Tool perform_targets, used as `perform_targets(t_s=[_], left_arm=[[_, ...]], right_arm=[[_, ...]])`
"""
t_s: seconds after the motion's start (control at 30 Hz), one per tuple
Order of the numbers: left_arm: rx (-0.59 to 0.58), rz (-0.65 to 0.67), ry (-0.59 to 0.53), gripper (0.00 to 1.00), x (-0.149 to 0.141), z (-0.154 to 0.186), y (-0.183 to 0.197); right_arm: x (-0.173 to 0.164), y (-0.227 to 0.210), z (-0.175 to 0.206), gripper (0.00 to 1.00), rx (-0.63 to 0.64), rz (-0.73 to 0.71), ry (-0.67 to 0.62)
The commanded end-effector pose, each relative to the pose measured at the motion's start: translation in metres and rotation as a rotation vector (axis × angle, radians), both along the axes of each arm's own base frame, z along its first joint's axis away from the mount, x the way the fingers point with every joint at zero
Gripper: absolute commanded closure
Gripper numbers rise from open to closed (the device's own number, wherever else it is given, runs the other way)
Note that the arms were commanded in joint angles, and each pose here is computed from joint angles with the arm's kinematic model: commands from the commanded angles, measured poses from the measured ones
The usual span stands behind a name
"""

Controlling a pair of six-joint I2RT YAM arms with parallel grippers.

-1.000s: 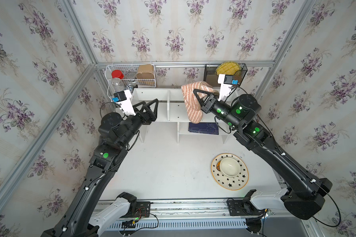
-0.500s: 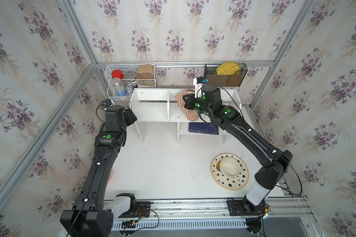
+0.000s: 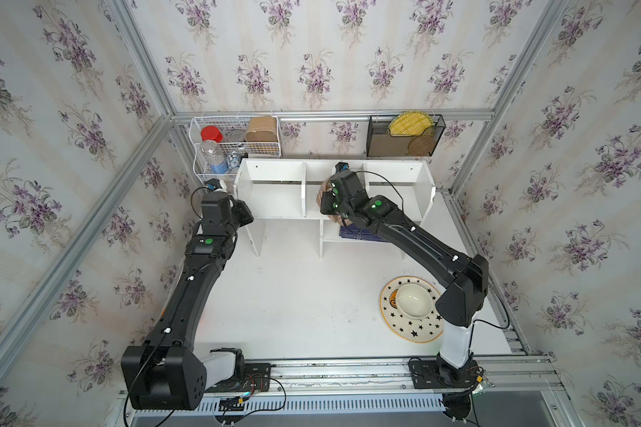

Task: Wipe the bookshelf clean with a cloth
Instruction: Hold the shelf at the center of the board, then wipe the dust from the shelf.

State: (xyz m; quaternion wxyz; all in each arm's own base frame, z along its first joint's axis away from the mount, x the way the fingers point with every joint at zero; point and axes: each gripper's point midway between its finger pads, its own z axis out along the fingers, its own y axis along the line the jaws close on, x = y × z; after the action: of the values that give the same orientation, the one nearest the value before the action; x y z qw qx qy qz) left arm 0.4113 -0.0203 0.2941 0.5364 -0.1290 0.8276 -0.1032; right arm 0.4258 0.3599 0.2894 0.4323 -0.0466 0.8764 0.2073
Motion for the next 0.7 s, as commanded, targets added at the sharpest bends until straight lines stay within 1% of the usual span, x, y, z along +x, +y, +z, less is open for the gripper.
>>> perform_targets(t_s=[0.0, 0.03, 0.1, 0.2, 0.3, 0.43, 0.57, 0.67], left_arm=[[-0.123, -0.058, -0.071, 0.97, 0.000, 0.016, -0.020], [-0.120, -0.055, -0.071, 1.00, -0.002, 0.015, -0.020], [-0.115, -0.046, -0.072, 1.00, -0.005, 0.014, -0.018], [-0.098, -0.007, -0.058, 1.00, -0.010, 0.010, -0.010], [-0.088, -0.006, -0.075, 1.00, -0.015, 0.013, -0.009], [-0.100, -0.049, -0.098, 1.00, -0.019, 0.016, -0.016], [-0.115, -0.093, -0.073, 1.00, -0.012, 0.010, -0.024], [-0.115, -0.140, -0.036, 1.00, -0.004, 0.001, -0.032]], right_arm=[[-0.001, 0.010, 0.002, 1.00, 0.013, 0.014, -0.009], [-0.001, 0.013, 0.001, 1.00, 0.017, 0.017, -0.006], [-0.001, 0.014, -0.004, 1.00, 0.013, 0.015, 0.002], [0.004, 0.000, -0.014, 1.00, -0.030, -0.052, 0.011], [0.007, -0.020, -0.018, 1.00, -0.053, -0.120, 0.014], [0.006, -0.029, -0.006, 1.00, -0.021, -0.137, -0.020], [0.008, -0.026, -0.010, 1.00, -0.021, -0.133, -0.001], [0.006, -0.011, -0.015, 1.00, 0.005, -0.083, 0.017]])
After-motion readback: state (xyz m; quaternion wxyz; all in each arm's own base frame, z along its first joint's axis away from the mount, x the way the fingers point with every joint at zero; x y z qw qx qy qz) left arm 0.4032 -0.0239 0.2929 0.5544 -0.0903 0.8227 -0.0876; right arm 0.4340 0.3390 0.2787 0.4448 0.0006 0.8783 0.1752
